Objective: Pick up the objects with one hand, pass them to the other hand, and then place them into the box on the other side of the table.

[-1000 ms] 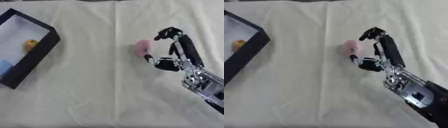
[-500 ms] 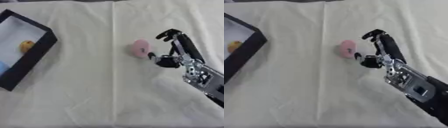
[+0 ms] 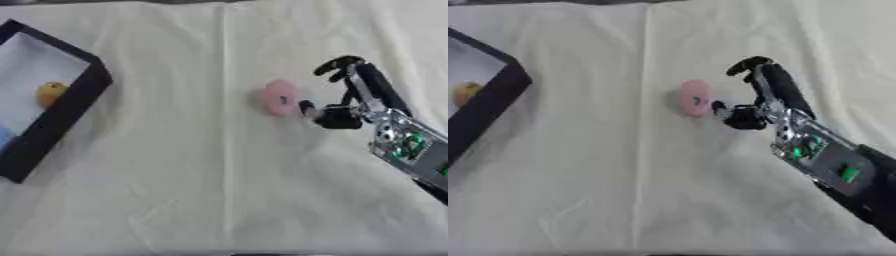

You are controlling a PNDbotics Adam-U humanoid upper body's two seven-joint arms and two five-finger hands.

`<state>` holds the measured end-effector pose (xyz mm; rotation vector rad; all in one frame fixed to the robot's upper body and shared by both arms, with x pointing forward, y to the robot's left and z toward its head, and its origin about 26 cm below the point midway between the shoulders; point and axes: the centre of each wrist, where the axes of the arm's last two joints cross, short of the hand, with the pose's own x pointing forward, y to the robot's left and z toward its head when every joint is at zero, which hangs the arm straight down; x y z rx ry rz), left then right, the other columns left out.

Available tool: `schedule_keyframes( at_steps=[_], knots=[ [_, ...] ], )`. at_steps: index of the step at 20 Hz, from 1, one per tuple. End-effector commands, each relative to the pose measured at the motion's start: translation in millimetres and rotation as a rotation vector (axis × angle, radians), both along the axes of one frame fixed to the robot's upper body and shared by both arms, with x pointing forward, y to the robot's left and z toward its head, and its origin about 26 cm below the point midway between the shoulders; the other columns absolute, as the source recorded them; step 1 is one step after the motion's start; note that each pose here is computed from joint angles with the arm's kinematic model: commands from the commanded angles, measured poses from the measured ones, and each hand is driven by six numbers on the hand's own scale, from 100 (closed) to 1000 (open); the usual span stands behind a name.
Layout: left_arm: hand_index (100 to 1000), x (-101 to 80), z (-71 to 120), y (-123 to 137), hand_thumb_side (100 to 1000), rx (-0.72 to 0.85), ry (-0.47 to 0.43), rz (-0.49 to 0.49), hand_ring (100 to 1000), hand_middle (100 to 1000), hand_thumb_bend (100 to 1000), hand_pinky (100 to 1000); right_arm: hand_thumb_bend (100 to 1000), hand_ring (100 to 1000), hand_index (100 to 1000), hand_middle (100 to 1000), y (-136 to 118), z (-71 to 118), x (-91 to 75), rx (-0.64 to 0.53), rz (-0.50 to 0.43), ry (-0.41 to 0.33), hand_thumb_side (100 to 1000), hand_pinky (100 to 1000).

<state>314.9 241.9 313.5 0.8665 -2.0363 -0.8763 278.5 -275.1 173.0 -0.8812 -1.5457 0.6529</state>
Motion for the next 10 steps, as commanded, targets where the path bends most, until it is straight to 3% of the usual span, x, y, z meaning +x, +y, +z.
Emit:
schedule_keyframes(
  at_steps=[1,5,10],
  knots=[
    [714,-5.5,13.7,2.7,318,0.035,-0.047,0.007,656,589,100,883,509,754,717,764,-3.9,10.8,0.4,-0.020,0.033,-0.023,100,390],
    [715,-7.5,15.4,2.1,304,0.044,-0.052,0.003,657,590,100,880,570,772,725,776,-3.8,11.6,0.7,-0.017,0.076,-0.027,133,410],
    [715,-7.4,14.8,2.6,301,0.051,-0.053,0.009,657,588,100,878,565,773,717,772,-4.5,12.4,0.8,-0.008,0.094,-0.023,133,413]
  ],
)
